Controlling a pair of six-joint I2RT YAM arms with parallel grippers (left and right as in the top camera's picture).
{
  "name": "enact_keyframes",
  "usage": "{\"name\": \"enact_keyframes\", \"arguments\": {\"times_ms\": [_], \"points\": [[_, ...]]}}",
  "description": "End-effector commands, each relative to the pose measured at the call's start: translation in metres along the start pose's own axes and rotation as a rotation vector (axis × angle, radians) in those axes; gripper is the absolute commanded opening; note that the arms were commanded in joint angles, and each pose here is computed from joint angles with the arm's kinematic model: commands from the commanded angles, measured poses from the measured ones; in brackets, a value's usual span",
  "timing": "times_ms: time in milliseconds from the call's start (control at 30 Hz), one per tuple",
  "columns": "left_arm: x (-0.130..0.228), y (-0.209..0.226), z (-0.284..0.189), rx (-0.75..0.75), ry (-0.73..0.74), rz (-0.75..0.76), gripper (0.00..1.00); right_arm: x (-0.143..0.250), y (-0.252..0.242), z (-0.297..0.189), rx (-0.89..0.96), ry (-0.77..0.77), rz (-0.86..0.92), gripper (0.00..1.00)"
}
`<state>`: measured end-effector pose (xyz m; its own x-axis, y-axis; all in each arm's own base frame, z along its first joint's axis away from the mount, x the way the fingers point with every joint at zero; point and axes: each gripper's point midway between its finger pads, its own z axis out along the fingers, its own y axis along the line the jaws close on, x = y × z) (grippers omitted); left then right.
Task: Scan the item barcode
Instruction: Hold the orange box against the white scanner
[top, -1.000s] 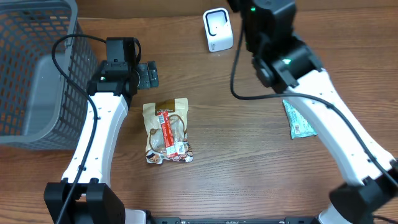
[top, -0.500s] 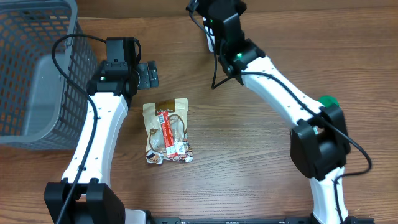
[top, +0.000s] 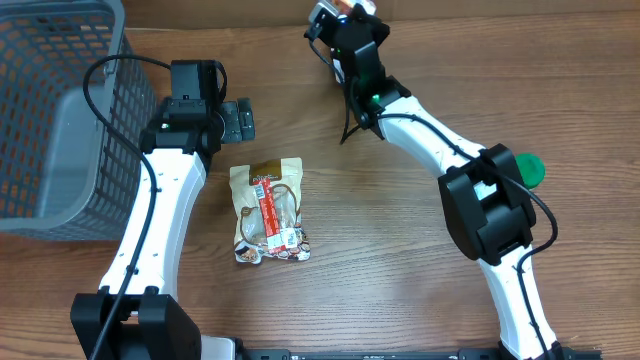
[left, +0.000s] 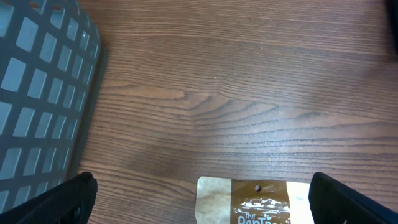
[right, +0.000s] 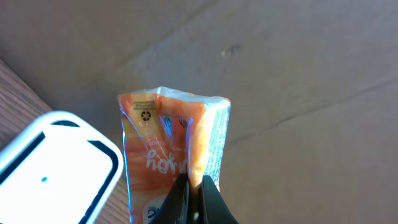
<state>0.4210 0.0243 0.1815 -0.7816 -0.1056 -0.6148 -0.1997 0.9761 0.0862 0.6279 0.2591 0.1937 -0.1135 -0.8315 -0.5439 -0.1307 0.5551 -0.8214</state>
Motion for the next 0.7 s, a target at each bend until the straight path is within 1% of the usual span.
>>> {"name": "enact_keyframes", "arguments": {"times_ms": [0,200,433,667], "points": [[-0.005,0.001,-0.002,-0.008,-0.014,-0.009,1.0,0.005,0.004,0.008,-0.011,-0.014,0.017,0.04],[-0.005,0.001,-0.002,-0.008,-0.014,-0.009,1.0,0.017,0.017,0.015,-0.032,0.001,0.005,0.04],[-0.005,0.001,-0.002,-0.008,-0.014,-0.008,1.0,0.03,0.044,0.021,-0.073,0.014,-0.016,0.04],[-0.005,0.001,-0.002,-0.008,-0.014,-0.009,1.0,0.032,0.047,0.023,-0.075,0.012,-0.016,0.04]]}}
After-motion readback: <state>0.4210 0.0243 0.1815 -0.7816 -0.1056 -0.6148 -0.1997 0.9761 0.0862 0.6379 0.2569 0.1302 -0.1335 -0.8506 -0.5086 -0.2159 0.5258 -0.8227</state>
